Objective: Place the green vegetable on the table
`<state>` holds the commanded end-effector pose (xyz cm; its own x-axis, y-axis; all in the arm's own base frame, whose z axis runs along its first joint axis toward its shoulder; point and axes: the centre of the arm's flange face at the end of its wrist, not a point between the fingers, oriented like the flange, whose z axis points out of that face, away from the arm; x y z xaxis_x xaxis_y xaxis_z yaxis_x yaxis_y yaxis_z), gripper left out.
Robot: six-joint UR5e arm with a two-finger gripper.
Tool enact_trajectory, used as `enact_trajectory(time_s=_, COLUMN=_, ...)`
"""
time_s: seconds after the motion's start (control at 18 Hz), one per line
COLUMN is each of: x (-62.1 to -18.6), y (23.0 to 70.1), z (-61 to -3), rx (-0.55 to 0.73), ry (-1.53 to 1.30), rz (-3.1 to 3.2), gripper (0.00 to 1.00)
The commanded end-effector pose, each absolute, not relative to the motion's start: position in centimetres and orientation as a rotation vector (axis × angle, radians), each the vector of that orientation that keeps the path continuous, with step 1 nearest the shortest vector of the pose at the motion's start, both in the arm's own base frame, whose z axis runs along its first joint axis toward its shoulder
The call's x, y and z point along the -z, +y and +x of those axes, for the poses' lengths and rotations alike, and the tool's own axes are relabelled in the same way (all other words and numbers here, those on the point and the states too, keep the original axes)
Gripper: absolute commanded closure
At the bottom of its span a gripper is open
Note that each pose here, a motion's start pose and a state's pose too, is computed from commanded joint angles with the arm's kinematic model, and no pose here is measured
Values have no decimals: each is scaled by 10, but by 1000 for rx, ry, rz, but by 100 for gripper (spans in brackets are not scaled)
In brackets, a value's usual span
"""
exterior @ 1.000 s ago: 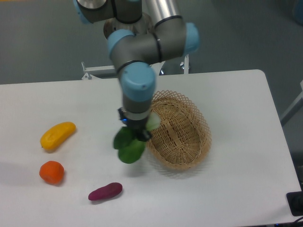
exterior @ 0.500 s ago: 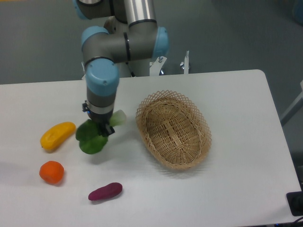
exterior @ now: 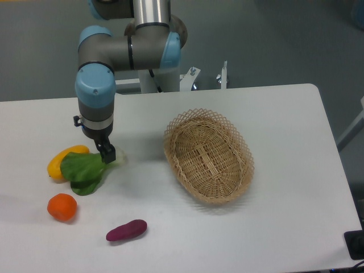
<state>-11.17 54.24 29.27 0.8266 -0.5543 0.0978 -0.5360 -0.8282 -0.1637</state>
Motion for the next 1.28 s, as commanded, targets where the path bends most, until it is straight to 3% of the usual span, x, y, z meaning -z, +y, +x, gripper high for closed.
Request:
enact_trajectory(time_s=0.33, x=-326, y=553, z=-167, rx=103, ry=701, rz=-2879, gripper=0)
enact_trajectory(time_s=0.56, x=-340, y=525, z=-246, rx=-109, ry=563, rz=-3003, gripper=0)
enact_trajectory(time_s=1.28, x=-343, y=396, z=-476, rx=-176, ry=494, rz=-3045, gripper=0)
